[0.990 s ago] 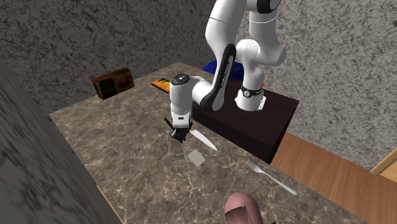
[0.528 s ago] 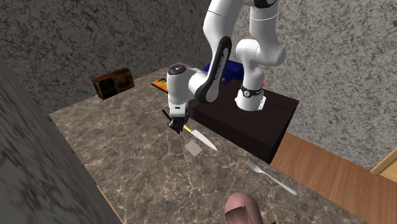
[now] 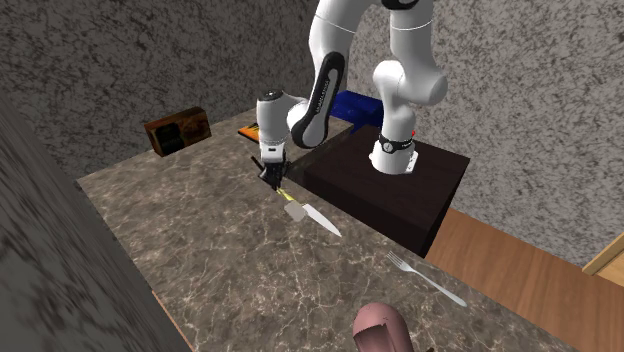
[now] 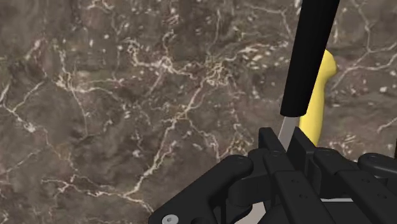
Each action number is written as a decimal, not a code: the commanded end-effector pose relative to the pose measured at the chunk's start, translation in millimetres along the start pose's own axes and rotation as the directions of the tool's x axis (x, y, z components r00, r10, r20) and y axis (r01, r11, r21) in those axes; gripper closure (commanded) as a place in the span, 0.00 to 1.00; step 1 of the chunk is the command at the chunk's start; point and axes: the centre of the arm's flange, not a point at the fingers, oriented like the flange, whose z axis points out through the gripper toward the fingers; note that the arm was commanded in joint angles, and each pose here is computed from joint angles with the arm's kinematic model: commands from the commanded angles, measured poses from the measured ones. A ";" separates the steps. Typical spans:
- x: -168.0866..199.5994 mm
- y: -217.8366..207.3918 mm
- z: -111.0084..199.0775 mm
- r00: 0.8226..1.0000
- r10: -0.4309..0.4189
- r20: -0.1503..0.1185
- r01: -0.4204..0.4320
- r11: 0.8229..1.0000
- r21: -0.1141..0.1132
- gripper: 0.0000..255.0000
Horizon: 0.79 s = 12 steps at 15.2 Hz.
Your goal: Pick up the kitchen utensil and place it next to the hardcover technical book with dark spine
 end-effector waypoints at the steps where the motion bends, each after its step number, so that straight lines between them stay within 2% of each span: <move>1: -21.1 -16.3 -1.4 1.000 -0.002 0.000 0.002 1.000 0.000 1.00; 12: -145.0 -91.6 6.6 1.000 -0.002 0.000 0.002 1.000 0.000 1.00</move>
